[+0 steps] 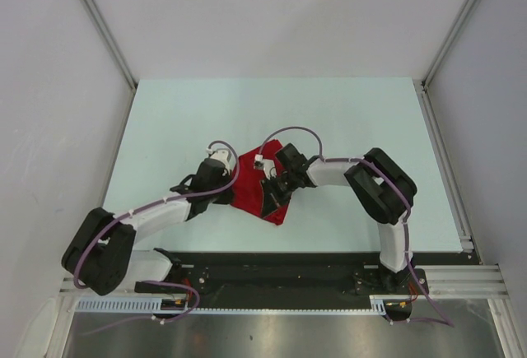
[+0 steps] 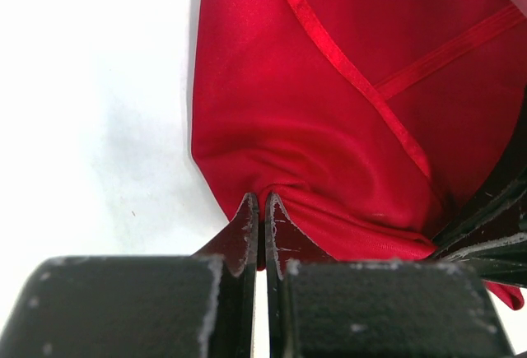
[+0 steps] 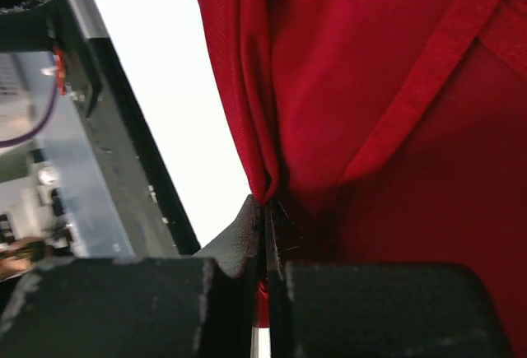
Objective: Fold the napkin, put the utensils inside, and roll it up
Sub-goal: Roll the napkin with the utensil
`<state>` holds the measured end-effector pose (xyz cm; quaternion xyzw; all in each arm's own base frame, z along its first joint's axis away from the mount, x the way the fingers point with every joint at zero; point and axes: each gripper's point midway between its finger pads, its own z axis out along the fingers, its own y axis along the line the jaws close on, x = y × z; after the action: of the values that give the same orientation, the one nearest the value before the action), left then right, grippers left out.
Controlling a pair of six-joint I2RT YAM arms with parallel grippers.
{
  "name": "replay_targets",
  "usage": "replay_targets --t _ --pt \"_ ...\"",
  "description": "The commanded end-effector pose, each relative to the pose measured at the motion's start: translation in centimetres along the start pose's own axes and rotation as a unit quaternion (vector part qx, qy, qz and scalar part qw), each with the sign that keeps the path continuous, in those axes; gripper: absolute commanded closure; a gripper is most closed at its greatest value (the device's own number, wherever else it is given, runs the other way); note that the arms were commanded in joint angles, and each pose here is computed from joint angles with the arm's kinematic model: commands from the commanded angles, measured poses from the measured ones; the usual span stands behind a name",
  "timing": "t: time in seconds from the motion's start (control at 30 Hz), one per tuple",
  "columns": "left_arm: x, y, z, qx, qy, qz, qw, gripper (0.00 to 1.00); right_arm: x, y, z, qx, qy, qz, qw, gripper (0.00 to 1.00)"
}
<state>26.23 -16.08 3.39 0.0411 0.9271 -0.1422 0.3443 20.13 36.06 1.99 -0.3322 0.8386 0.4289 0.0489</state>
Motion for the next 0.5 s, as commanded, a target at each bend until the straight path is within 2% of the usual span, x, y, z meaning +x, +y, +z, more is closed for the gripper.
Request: replay_targets --t 0.0,0.13,0.2,0.3,0.33,0.4,0.43,0.47 --pt "-2.0 0.6 0.5 -0.017 -0.017 -0.008 1.0 0.99 1.8 -2.1 0.6 -0.005 0.026 0.06 0.998 1.0" --pt "-1.6 1.1 1.0 -0.023 -0.003 -0.014 1.0 1.0 1.7 -2.1 0.3 -0.035 0.019 0.076 0.996 1.0" --pt "-1.4 1.2 1.1 -0.023 0.003 -0.015 1.0 1.0 1.2 -1.7 -0.1 -0.047 0.007 0.071 0.996 0.96" --pt "-1.2 1.1 1.1 -0.018 0.009 -0.015 1.0 1.0 0.1 -0.2 -1.2 -0.055 -0.006 0.044 0.997 0.84" --pt "-1.2 1.0 1.1 -0.016 0.009 -0.015 1.0 1.0 -0.6 0.8 -2.0 -0.058 -0.017 0.028 0.998 0.74" --pt "-1.4 0.8 1.0 -0.012 0.008 -0.015 1.0 1.0 -1.1 1.5 -2.7 -0.057 -0.023 0.011 0.998 0.65" --pt "-1.3 0.8 1.0 -0.012 0.01 -0.015 1.0 1.0 -1.6 2.0 -3.4 -0.049 -0.032 -0.004 0.998 0.56" --pt "-1.3 0.8 1.0 -0.011 0.011 -0.015 1.0 1.0 -1.9 2.2 -3.8 -0.043 -0.038 -0.012 0.998 0.53"
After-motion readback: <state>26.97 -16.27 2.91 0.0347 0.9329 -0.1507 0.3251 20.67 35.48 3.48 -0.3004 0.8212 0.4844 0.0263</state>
